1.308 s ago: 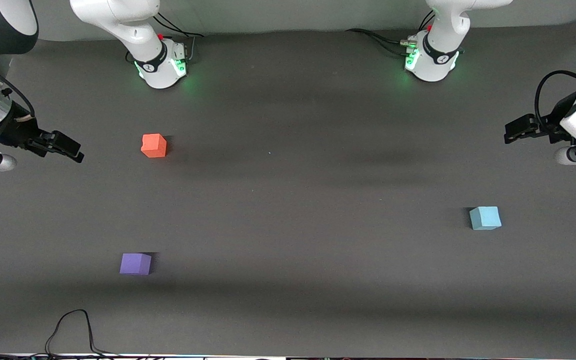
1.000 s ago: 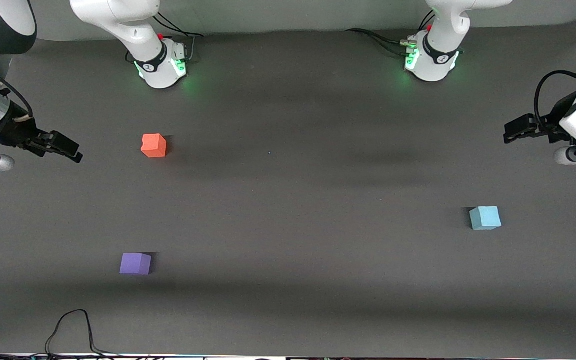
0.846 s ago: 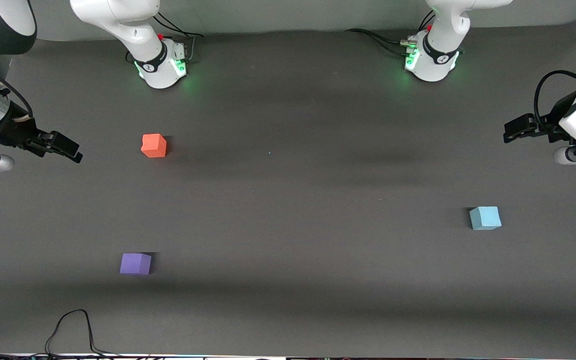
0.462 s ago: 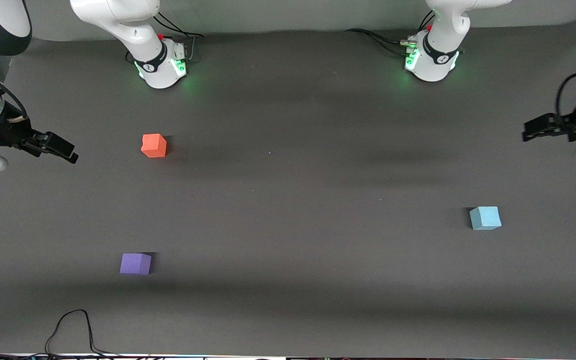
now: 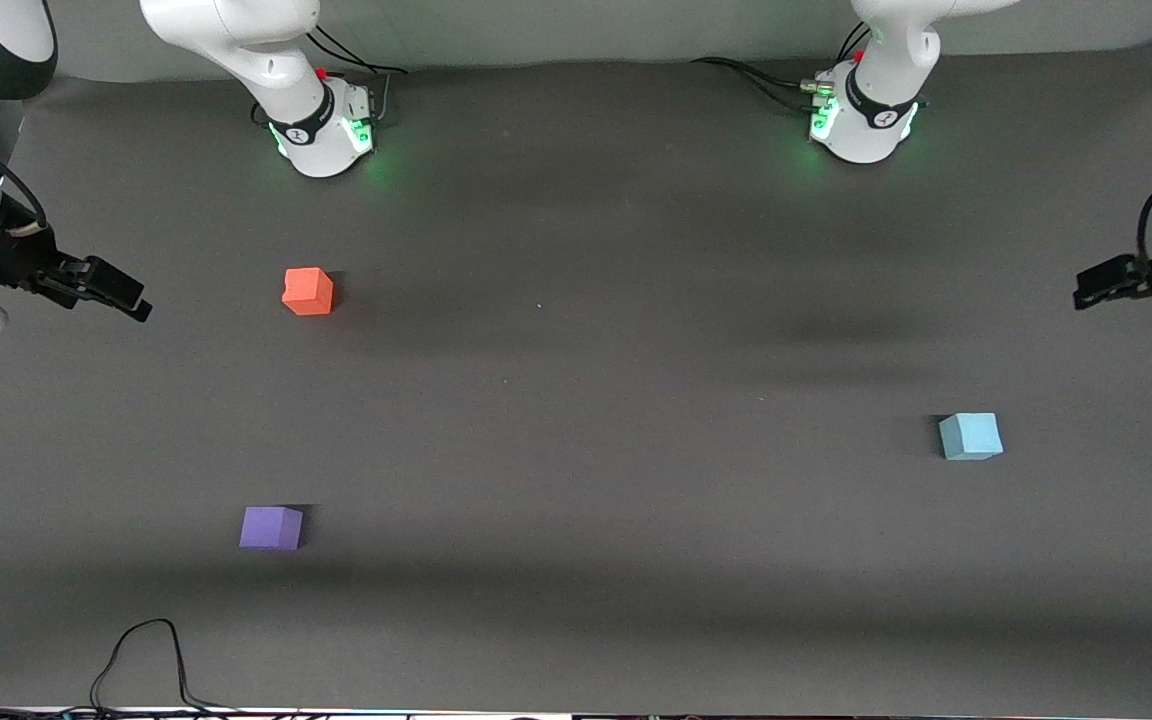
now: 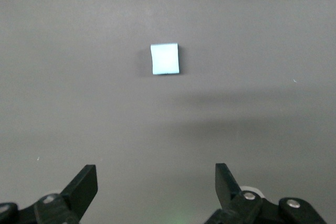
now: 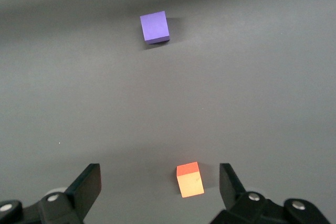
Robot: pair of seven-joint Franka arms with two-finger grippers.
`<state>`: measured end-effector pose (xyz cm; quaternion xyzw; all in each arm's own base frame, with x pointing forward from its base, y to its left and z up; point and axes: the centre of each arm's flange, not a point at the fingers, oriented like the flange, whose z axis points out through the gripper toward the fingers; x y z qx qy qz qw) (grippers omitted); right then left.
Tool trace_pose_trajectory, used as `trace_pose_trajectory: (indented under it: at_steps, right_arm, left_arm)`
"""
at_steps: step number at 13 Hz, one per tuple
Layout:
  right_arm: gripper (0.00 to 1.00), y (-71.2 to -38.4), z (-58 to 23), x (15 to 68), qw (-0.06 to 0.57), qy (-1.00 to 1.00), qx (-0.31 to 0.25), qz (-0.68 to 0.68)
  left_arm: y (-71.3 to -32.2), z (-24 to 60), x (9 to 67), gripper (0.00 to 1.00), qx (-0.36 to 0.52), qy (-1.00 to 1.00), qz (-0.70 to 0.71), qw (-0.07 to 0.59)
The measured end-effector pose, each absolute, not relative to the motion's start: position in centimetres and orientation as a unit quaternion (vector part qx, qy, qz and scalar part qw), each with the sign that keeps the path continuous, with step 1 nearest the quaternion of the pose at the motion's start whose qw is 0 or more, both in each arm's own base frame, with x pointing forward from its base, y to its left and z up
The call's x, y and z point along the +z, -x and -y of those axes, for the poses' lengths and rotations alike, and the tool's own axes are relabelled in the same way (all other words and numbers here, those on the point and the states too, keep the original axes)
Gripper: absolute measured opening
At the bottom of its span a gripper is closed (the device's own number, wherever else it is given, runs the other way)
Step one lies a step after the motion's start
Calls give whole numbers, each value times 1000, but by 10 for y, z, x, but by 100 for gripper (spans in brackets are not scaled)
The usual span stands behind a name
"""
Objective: Place blue block between orange and purple blocks
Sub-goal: 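Lower the left gripper onto the light blue block and close it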
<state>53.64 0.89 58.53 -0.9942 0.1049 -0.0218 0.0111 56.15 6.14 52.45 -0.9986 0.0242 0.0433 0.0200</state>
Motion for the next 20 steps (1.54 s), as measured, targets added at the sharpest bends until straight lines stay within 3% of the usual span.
trace_pose_trajectory:
  at_steps: [12, 20]
  right_arm:
    - [100, -532, -19, 581, 7, 998, -5, -62]
    - [100, -533, -20, 582, 8, 998, -7, -62]
  left_arm:
    - [-600, -78, 252, 100, 22, 999, -26, 16]
    - [-604, -80, 184, 100, -2, 1000, -25, 14]
